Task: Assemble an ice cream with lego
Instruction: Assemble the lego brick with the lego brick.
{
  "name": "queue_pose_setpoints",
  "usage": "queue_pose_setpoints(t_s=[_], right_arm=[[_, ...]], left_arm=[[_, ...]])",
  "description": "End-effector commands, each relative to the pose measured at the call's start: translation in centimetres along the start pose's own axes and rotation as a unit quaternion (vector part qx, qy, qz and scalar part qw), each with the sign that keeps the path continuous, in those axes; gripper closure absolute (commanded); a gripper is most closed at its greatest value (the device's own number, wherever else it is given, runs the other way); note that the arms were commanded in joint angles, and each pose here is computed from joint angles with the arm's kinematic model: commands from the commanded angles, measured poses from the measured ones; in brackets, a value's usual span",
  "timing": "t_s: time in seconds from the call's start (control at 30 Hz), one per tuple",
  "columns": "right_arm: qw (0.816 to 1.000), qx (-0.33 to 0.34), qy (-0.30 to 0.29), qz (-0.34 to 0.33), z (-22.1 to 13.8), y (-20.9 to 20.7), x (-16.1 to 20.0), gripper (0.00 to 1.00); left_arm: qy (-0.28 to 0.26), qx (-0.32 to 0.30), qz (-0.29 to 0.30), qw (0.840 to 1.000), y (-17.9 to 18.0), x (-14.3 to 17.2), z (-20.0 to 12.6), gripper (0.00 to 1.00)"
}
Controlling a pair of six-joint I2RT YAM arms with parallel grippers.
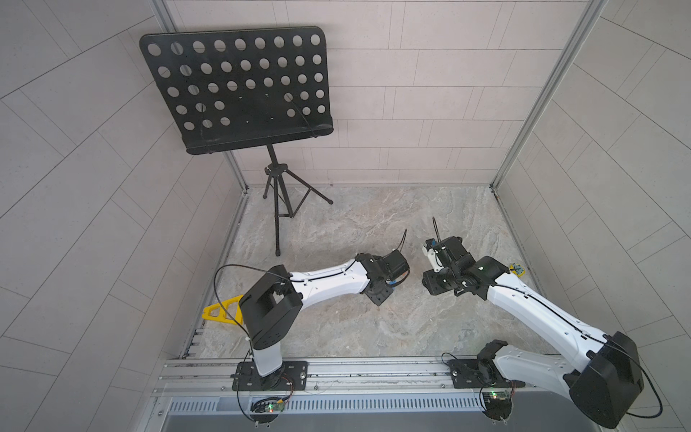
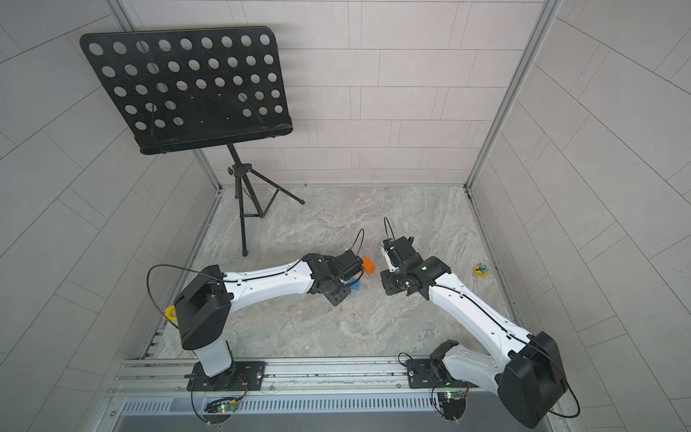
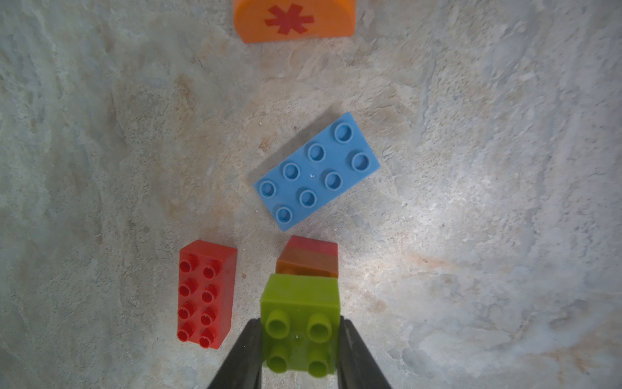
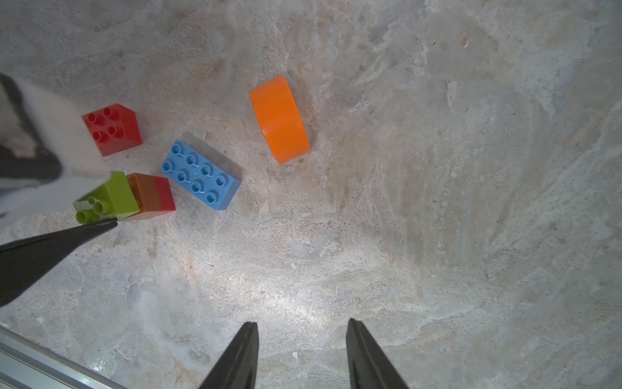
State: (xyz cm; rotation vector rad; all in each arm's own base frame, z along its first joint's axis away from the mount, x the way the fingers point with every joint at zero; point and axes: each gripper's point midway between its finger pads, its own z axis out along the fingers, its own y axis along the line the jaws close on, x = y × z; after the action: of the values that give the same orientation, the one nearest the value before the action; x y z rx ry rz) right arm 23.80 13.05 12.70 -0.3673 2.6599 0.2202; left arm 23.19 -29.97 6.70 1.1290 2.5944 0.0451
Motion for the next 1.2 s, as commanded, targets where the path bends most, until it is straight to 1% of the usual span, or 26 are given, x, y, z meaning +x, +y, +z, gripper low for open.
queue_pose_setpoints(t_s=[0.0,0.3,0.6,0.93,1.17], right_arm=[[1.0,0.003,0.009,-0.003,0.3,-0.2,0.5,0.52],[1.0,0.001,0.008,-0.004,0.2,-0.2,0.6,0.52],[1.0,0.0,0.009,-0.003,0.2,-0.2,0.6,0.52],[1.0,0.0,0.012,-0.003,0.2,-0.1,0.7,0.52],[1.0,-0.002,0.013,-0.003,0.2,-0.1,0.7,0.52]], left_arm=[[0.068,-0.017,0.016,0.997,0.4,3.3,2.1,0.68],[0.103,-0.006,0.027,0.994,-0.2,4.6,3.3,0.68],[0.129,0.003,0.042,0.991,-0.7,5.0,4.2,0.68],[0.143,0.034,0.016,0.989,-1.1,6.0,4.3,0.68],[0.149,0.045,0.003,0.988,-1.0,6.4,4.9,0.68]])
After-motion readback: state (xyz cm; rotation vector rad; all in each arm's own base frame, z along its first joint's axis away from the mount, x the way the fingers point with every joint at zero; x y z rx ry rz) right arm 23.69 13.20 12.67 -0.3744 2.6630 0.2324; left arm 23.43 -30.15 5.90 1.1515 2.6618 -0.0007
